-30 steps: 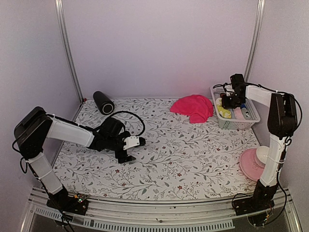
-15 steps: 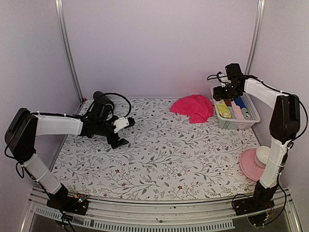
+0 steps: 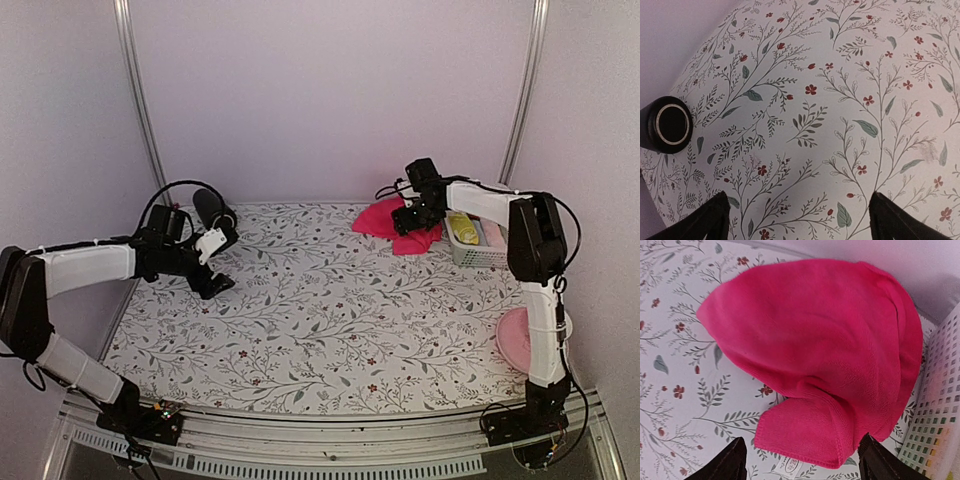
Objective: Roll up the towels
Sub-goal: Adjust the towel at the center of the board.
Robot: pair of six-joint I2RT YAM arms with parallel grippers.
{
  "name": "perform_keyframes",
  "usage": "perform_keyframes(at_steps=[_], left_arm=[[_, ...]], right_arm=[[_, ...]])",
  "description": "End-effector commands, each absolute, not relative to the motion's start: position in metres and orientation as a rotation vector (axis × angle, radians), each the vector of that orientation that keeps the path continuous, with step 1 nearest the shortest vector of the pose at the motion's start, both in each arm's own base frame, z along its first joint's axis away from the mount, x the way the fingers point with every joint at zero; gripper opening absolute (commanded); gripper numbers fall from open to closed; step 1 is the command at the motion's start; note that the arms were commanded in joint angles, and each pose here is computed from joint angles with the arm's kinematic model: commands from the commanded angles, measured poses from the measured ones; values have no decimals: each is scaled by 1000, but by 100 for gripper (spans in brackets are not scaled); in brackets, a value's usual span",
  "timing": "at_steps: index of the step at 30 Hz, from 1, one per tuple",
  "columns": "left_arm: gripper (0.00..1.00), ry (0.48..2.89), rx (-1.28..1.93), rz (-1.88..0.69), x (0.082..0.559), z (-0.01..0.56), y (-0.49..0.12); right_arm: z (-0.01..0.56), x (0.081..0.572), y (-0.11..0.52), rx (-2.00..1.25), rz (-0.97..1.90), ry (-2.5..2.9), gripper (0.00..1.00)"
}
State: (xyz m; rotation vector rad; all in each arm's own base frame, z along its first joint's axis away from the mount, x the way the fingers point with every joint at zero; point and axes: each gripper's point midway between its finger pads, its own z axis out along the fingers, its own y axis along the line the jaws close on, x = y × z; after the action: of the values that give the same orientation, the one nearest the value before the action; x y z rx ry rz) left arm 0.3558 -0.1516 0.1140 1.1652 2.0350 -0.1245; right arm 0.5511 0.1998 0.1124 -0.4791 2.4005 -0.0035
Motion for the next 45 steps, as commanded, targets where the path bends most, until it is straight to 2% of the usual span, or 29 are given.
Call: perform_keyframes(at_steps=[1,8,19,22,23,25,26,33,39,45], left_arm=[[97,2049,1143,-183,347,113,-152],[97,2050,1139,-190,347,110,-152],[97,2042,1133,-201,344,109,-153],[97,2041,1133,-206,344,109,-154],[97,2040,1132,-206,344,109,-154],[97,2039,1134,-208,344,109,-154],[97,2042,1134,-210,344,108,-154],[97,1986,1160,-201,350,116,-160],[97,1884,1260,-140,361,122,-186],[97,1799,1398,-82,355,108,-233]], right_arm=[[83,565,176,-365,-149,2453,77],[35,557,157,-372,-311,2540,70],[21,556,144,-360,-393,2554,51],[22,556,147,-366,-377,2550,36],[23,556,148,-370,-366,2549,30],[26,557,153,-387,-328,2541,7],[28,556,157,-401,-304,2536,4],[75,525,231,-692,-75,2402,2],[148,448,299,-891,143,2218,2],[234,396,276,-721,121,2099,2]])
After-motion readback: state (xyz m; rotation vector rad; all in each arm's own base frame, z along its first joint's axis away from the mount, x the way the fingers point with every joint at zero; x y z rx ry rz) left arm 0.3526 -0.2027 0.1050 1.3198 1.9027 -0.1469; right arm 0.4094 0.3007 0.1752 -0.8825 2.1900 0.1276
